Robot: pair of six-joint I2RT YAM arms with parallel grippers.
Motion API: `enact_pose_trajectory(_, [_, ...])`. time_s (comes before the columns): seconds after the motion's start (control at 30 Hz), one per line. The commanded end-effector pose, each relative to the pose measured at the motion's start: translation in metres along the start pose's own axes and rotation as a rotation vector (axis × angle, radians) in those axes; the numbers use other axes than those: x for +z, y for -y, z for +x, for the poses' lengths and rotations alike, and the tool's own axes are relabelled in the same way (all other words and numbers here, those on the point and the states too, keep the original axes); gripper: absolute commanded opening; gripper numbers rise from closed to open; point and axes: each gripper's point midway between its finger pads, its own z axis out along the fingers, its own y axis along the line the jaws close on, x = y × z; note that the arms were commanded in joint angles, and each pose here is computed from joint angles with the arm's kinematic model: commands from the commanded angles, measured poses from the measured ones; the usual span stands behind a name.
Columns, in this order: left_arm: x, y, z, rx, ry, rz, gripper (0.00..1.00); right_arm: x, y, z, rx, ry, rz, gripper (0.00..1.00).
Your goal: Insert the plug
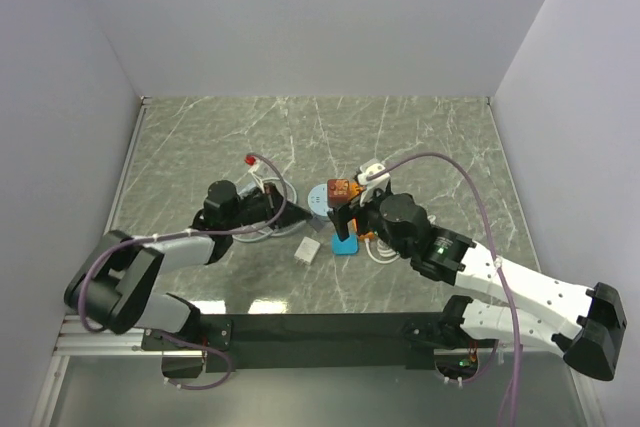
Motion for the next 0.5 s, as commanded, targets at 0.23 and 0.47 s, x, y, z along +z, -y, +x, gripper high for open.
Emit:
enact_pose_trajectory(0.23, [-0.03, 0.103, -0.112, 0.267, 0.411, 0.223, 0.0, -0.008, -0.016, -0.078, 0.359, 0.32, -0.315, 0.94])
enact_pose_trajectory(0.47, [-0.04, 0.145, -0.133, 0.323, 0.522, 0.329, 0.0, -0.033, -0.024, -0.095, 0.409, 0.478, -0.482, 0.86])
